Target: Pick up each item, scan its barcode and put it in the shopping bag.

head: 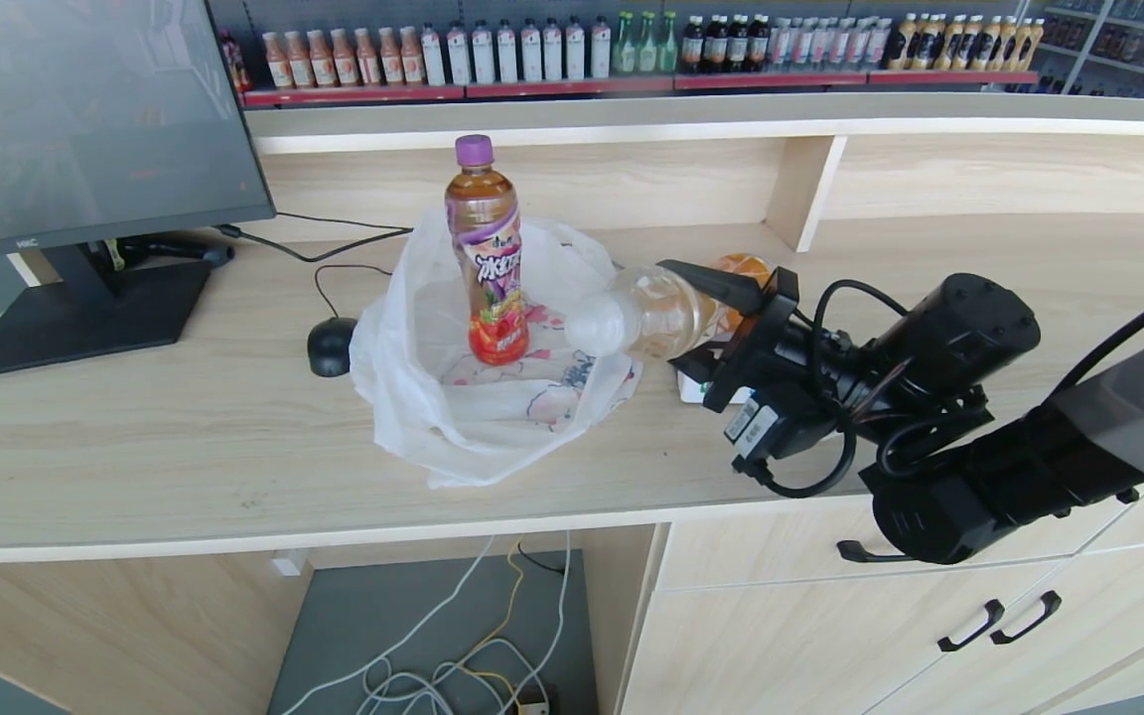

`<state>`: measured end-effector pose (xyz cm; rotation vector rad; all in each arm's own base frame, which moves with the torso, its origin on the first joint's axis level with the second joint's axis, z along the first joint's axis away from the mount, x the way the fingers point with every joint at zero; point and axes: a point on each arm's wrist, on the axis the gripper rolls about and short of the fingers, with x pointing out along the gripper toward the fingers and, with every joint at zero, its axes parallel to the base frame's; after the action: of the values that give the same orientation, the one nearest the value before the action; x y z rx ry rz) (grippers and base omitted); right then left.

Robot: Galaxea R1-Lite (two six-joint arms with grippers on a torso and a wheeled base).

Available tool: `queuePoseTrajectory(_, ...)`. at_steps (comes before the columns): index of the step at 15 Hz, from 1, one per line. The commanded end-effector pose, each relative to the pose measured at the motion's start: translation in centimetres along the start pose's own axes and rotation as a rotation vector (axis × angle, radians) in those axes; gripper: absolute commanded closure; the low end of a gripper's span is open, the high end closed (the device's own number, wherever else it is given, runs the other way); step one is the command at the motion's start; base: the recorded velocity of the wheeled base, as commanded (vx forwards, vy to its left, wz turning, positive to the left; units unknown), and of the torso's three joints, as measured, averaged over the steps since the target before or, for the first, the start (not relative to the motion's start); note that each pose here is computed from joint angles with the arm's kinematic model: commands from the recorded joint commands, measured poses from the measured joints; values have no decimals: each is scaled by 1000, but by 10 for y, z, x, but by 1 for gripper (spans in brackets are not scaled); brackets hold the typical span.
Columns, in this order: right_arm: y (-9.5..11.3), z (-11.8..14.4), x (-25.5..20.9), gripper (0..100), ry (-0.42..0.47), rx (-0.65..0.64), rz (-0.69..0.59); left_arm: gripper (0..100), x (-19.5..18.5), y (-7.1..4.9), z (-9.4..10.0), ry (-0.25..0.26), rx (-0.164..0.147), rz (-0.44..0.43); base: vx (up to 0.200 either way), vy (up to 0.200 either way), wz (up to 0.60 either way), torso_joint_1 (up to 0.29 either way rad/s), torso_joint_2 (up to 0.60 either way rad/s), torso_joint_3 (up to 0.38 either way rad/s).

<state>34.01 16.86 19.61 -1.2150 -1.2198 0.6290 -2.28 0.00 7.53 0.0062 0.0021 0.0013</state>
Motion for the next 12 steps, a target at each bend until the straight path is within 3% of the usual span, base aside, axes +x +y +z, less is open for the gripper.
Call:
queuePoseTrajectory(1, 0, 2, 1, 100, -6, 0, -2, 0, 0, 0, 0, -1, 0, 0, 0, 0, 0, 0, 0, 0)
queuePoseTrajectory(6, -6, 2, 2, 100, -4, 3, -13, 0, 0, 0, 0, -1, 0, 0, 0, 0, 0, 0, 0, 0)
queuePoseTrajectory(9, -36, 20, 10, 100, -11, 36, -85, 0, 0, 0, 0, -1, 0, 0, 0, 0, 0, 0, 0, 0)
queuePoseTrajectory(12, -52, 44, 21, 100, 17, 162, -158, 0, 0, 0, 0, -1, 0, 0, 0, 0, 0, 0, 0, 0)
